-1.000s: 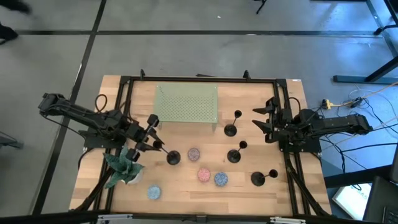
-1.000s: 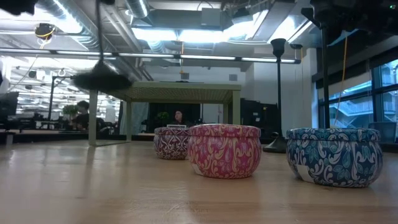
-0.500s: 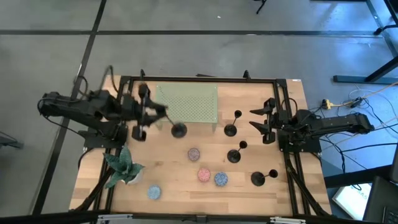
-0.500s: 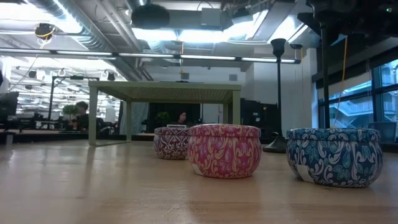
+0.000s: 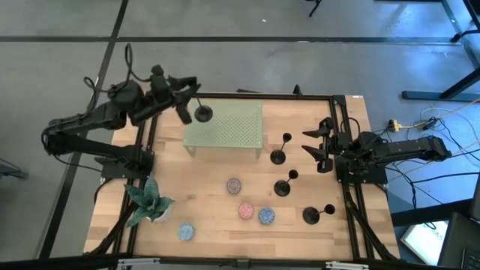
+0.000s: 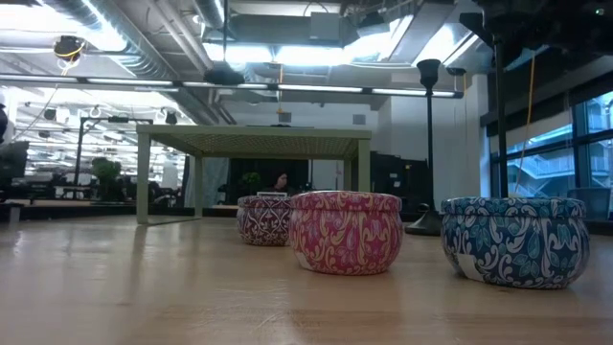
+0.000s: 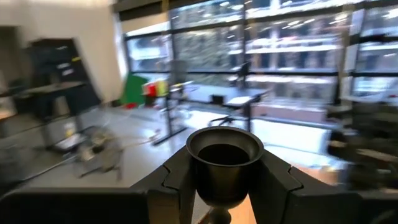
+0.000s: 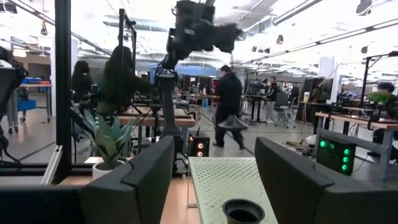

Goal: Pick & Place candle stick holders
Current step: Put the black candle holder on the shelf

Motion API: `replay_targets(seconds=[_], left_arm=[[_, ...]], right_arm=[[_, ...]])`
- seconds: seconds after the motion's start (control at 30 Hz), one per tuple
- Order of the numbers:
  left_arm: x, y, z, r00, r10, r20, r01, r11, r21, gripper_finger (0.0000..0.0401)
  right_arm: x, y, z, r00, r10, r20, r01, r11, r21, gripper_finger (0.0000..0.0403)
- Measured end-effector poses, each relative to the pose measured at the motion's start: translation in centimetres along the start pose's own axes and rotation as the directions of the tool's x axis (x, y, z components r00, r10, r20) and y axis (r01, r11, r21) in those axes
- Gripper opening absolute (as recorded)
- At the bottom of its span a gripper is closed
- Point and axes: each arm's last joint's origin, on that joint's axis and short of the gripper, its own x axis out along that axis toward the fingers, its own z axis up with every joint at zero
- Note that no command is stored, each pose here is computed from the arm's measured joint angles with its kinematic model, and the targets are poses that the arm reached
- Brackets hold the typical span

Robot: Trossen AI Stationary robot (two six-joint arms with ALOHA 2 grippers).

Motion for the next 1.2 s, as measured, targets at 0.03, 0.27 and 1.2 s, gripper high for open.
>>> replay_targets(seconds=[0.03, 0.27, 1.2], left_arm=[[0.5, 0.4, -0.2, 0.999, 0.030, -0.011, -0.030, 1.000, 0.006, 0.0111], [3.7, 2.5, -2.2, 0.991, 0.076, -0.113, -0.081, 0.996, -0.042, 0.0110], [0.2, 4.3, -3.9, 0.990, 0.032, -0.138, -0.030, 0.999, 0.013, 0.0109]], right_arm=[[0.0, 0.0, 0.1, 1.000, -0.001, 0.006, 0.001, 1.000, 0.001, 0.0229], [0.0, 0.0, 0.2, 1.000, -0.002, 0.020, 0.002, 1.000, 0.004, 0.0229], [0.0, 0.0, 0.1, 1.000, 0.003, 0.010, -0.003, 0.998, 0.058, 0.0229]])
